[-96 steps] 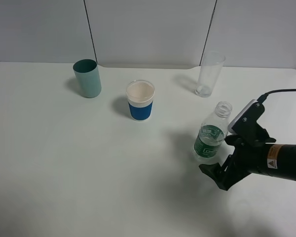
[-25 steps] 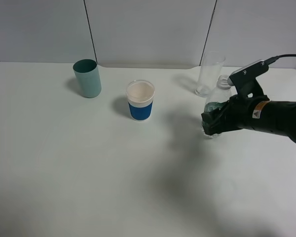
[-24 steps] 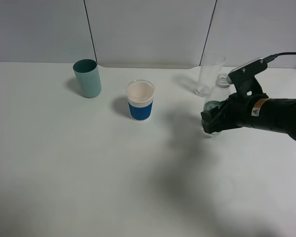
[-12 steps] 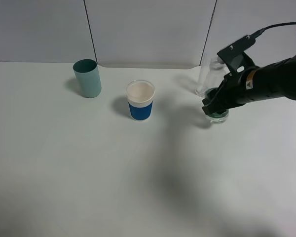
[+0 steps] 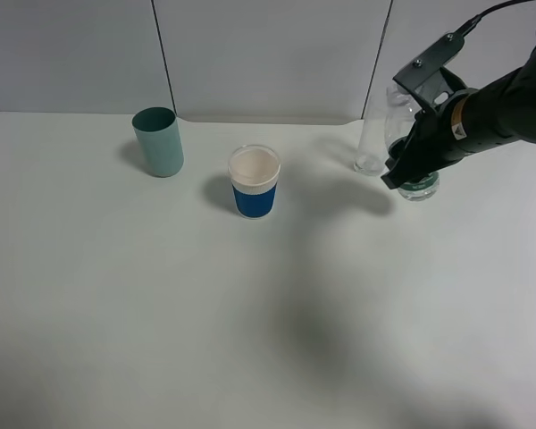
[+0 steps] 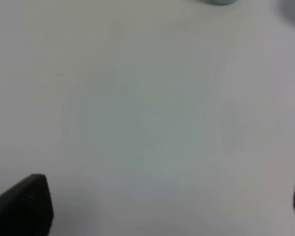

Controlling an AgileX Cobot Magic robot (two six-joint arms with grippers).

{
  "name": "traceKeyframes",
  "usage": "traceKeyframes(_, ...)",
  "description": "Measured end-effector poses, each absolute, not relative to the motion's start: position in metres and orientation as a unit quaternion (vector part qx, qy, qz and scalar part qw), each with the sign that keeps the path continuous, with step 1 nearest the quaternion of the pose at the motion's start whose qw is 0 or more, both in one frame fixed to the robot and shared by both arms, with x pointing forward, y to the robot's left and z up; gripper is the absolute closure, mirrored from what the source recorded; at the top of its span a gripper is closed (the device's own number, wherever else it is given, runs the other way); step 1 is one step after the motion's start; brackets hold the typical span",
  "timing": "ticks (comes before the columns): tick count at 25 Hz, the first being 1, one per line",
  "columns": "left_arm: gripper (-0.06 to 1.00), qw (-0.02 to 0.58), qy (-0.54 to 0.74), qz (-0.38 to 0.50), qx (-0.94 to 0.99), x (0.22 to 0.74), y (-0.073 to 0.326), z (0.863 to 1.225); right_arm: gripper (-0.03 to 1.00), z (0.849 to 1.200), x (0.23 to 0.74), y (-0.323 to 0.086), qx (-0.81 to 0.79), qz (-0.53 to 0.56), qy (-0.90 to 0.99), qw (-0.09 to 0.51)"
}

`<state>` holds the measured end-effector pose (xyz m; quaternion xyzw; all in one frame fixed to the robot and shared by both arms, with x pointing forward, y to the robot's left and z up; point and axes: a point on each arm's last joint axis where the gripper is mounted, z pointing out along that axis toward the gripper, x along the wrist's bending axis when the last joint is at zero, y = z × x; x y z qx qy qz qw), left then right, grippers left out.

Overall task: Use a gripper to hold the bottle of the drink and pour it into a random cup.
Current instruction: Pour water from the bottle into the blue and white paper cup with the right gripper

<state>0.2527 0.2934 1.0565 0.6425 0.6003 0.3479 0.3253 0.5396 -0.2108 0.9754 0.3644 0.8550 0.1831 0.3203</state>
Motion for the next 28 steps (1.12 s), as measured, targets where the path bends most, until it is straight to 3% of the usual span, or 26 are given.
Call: traceKeyframes(28, -0.05, 0.325, 0.600, 0.348, 0.643, 0.253, 0.293, 1.057, 0.39, 0.975, 0.547, -0.178, 0.400, 0.125, 0.838, 0.349)
